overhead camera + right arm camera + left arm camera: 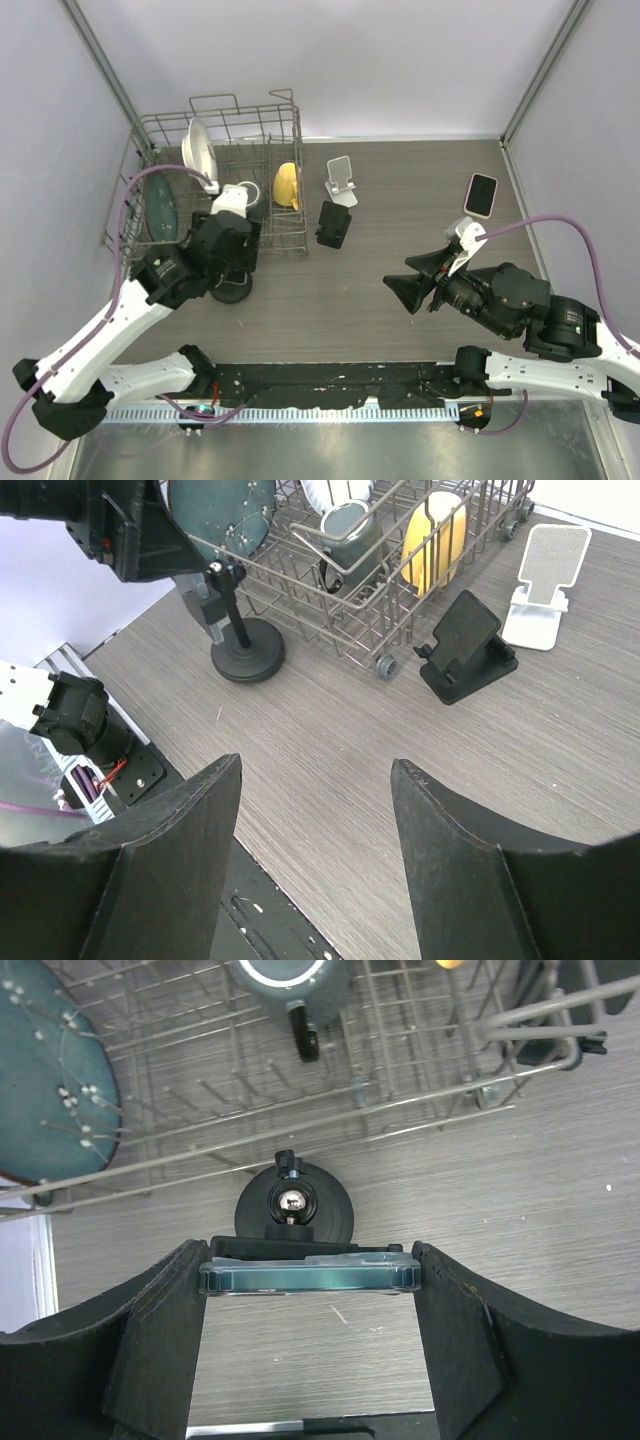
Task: Place the phone on the phone stand
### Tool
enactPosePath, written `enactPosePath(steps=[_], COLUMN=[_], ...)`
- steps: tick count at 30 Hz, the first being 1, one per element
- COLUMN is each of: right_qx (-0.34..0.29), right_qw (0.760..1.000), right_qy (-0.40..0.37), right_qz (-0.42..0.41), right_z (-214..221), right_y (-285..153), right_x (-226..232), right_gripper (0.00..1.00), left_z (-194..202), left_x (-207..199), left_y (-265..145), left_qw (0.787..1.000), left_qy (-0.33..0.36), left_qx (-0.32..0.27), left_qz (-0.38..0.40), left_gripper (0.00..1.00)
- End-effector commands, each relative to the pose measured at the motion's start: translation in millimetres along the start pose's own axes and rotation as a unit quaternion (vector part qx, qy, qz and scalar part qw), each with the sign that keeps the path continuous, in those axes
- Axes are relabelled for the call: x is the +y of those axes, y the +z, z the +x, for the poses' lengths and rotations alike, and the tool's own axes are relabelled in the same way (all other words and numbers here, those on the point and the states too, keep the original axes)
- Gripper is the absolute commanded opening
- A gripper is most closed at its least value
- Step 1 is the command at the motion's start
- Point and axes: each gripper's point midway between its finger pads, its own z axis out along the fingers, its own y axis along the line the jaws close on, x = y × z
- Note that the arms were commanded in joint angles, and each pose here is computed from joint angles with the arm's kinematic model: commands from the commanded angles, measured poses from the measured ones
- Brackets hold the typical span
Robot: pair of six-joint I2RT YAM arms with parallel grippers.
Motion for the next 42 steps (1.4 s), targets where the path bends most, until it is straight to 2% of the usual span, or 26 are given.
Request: enactPosePath(steps=[1,6,13,28,36,42], right_qx=[-0.023,-0.024,-0.031,-0.02,-0.018,-0.003], right_qw=[1.0,1.0,0.999,1.0,1.0,1.0], right_qy=[0.011,0.005,0.0,-0.002,-0.008,-0.015], right_qz=[-0.008,-0.015,-0.017,-0.018,-0.016,-0.02], right_z=[-13.1,-13.9,-18.8,-9.3,-10.1,-3.4], right_y=[-0.9,-0.7,-1.6,0.7,4.5,12.7], right_x=[3.8,6.2,6.4,6.4,7.5,12.7], right_gripper=[0.66,0.66,0.67,0.67,0.66,0.67], left_z=[-32.8,-13.6,1.0,-14.8,-3.8,-11.3], left_x=[40.5,63.8,90.9,94.4,102.2,98.6], left_y=[-16.2,-14.0,-9.7,-5.7,-5.9,-16.7], left_qw=[0.996,0.998,0.996,0.995,0.992,0.988], left_qy=[-0.028,-0.032,-0.038,-0.047,-0.062,-0.074], left_qx=[-0.079,-0.043,-0.032,-0.074,-0.079,-0.127], left_qz=[-0.023,-0.044,-0.068,-0.056,-0.077,-0.054], left_gripper=[0.0,0.0,0.0,0.0,0.0,0.0])
